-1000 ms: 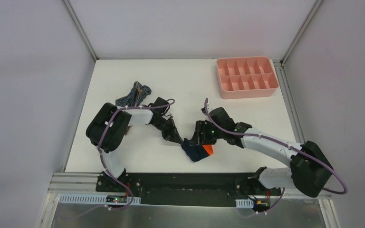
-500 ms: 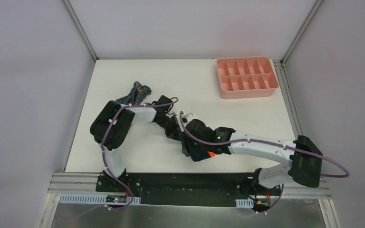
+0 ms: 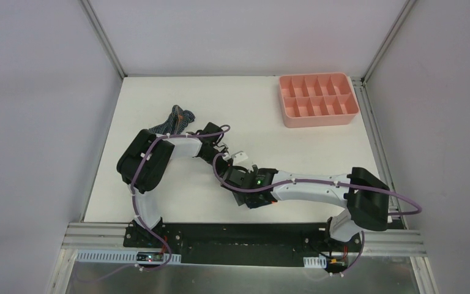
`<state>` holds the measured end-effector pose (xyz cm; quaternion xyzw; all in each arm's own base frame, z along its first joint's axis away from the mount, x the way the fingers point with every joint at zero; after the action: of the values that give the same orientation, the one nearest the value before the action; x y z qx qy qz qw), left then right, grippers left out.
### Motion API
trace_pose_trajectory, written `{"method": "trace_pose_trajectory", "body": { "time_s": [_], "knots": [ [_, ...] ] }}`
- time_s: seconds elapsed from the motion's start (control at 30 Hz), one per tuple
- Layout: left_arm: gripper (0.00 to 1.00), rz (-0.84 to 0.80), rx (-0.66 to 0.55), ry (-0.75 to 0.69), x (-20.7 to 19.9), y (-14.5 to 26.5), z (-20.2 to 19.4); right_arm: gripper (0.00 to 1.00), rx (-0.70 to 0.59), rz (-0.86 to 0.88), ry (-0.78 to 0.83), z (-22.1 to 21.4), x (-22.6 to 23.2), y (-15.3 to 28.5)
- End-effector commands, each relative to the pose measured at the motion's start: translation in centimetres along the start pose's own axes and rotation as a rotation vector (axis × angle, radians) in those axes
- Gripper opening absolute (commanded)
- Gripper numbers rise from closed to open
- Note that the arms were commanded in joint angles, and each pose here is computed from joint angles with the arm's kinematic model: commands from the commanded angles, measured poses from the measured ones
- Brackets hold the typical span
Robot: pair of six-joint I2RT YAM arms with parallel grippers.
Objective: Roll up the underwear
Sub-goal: Roll the underwear to the center of the board.
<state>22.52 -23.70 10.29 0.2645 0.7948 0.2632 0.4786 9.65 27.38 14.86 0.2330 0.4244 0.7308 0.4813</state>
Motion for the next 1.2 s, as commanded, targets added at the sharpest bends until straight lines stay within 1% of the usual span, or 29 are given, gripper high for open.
{"method": "trace_pose_trajectory", "body": {
  "time_s": [0.0,0.07,0.13,0.23,0.3,0.33,0.47,0.53,0.57,0.67,0.73,0.83,0.9,0.97,1.0,1.03,1.1,1.17],
  "knots": [
    [0.00,0.010,0.034,0.030,-0.2,-0.2,-0.2,0.60,-0.015,-0.023,-0.031,0.5,0.6,-0.4],
    [0.00,0.009,0.036,0.033,-0.2,-0.2,-0.3,0.55,-0.009,-0.004,-0.040,0.4,1.0,-0.9],
    [0.00,0.008,0.034,0.030,-0.2,-0.1,-0.4,0.44,-0.002,0.012,-0.059,0.4,1.4,-1.5],
    [0.00,0.001,0.026,0.031,-0.3,0.3,-0.6,0.24,0.031,0.030,-0.116,0.3,1.0,-2.4],
    [0.00,-0.014,0.007,0.036,-0.3,1.1,-0.7,0.05,0.024,0.069,-0.148,0.4,0.8,-2.6],
    [0.00,-0.029,-0.009,0.037,-0.3,1.8,-0.7,0.00,0.023,0.090,-0.155,0.5,0.7,-2.7],
    [0.00,-0.098,-0.099,0.061,0.2,5.9,-0.8,0.00,0.022,0.270,-0.152,1.2,0.9,-2.7],
    [0.13,-0.116,-0.137,0.067,0.7,7.9,-1.3,0.00,0.017,0.379,-0.159,1.5,1.0,-2.6],
    [0.17,-0.120,-0.149,0.067,0.9,8.6,-1.7,0.00,0.015,0.422,-0.169,1.6,0.9,-2.7],
    [0.33,-0.117,-0.164,0.054,1.5,9.6,-3.3,0.00,0.029,0.521,-0.241,1.9,0.3,-2.6],
    [0.43,-0.115,-0.166,0.071,2.1,9.6,-4.0,0.00,0.033,0.549,-0.313,1.4,-0.6,-2.8],
    [0.64,-0.104,-0.187,0.075,2.7,9.6,-4.8,0.00,0.021,0.588,-0.404,1.1,-1.9,-2.7],
    [0.71,-0.101,-0.195,0.034,2.5,9.5,-5.2,0.00,0.026,0.606,-0.446,0.6,-2.5,-2.6],
    [0.88,-0.101,-0.182,0.007,1.9,9.3,-5.5,0.00,0.032,0.625,-0.484,0.1,-3.1,-2.7],
    [0.95,-0.103,-0.154,-0.001,1.5,9.1,-5.6,0.00,0.034,0.635,-0.506,-0.2,-3.3,-2.8],
    [0.98,-0.102,-0.120,-0.011,1.1,8.7,-5.6,0.00,0.035,0.641,-0.523,-0.5,-3.5,-2.9],
    [0.99,-0.082,-0.070,-0.062,0.4,7.6,-5.7,0.00,0.044,0.645,-0.554,-1.2,-4.1,-3.3],
    [0.99,-0.034,-0.053,-0.116,-0.1,6.3,-5.8,0.00,0.052,0.644,-0.569,-1.8,-4.4,-3.6]
  ]
}}
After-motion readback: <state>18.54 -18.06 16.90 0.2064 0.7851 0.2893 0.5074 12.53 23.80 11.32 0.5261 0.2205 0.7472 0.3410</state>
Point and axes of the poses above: each gripper's point midway between its finger pads, its own y axis back along the fingers, its own x axis along the line the jaws close on, z = x × y, the point moved 9 cm from there along y, back along the fingers, and after that the axes turned 3 degrees about -y, right-handed, at the moved point
